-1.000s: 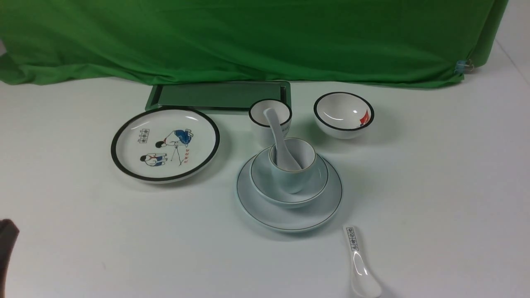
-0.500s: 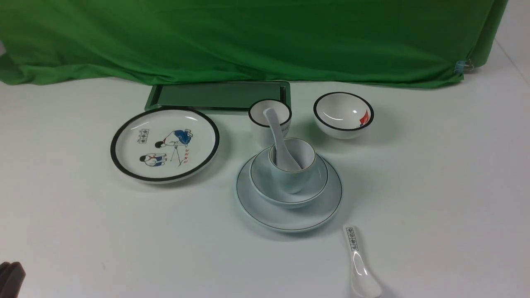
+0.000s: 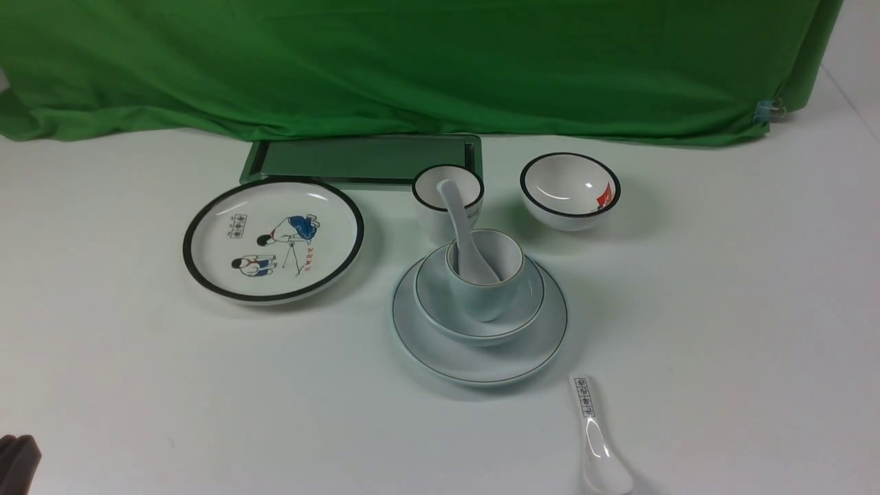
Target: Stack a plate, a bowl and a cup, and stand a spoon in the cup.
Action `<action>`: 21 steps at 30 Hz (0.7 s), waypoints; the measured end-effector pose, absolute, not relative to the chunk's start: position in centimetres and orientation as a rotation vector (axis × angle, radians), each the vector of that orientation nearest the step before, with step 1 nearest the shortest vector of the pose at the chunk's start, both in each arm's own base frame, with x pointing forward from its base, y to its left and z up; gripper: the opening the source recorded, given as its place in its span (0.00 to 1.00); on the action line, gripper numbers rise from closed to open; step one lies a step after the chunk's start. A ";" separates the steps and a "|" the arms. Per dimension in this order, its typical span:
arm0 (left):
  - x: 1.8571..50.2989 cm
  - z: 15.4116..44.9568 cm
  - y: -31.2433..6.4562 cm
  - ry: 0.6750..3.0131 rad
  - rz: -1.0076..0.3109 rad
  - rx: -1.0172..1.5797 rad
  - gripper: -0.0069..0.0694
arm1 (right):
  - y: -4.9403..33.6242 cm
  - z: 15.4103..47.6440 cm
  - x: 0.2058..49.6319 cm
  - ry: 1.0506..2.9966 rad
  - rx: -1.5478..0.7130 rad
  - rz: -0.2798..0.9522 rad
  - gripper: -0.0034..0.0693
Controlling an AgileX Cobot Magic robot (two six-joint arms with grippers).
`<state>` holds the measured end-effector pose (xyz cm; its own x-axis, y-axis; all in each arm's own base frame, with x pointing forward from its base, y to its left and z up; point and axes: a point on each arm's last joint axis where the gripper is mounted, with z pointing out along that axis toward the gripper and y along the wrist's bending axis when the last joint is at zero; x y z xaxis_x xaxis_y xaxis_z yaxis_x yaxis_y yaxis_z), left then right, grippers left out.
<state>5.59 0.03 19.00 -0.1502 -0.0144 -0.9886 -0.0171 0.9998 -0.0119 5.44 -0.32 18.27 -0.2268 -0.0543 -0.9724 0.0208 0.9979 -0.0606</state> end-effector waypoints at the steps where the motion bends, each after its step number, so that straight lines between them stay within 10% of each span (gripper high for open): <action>1: 5.6 19.0 0.0 1.722 0.002 -0.024 0.08 | -0.3 18.3 5.4 1.798 -0.026 -0.070 0.28; 21: 5.6 19.0 0.0 1.722 0.002 -0.024 0.08 | -0.3 18.3 5.4 1.798 -0.026 -0.070 0.37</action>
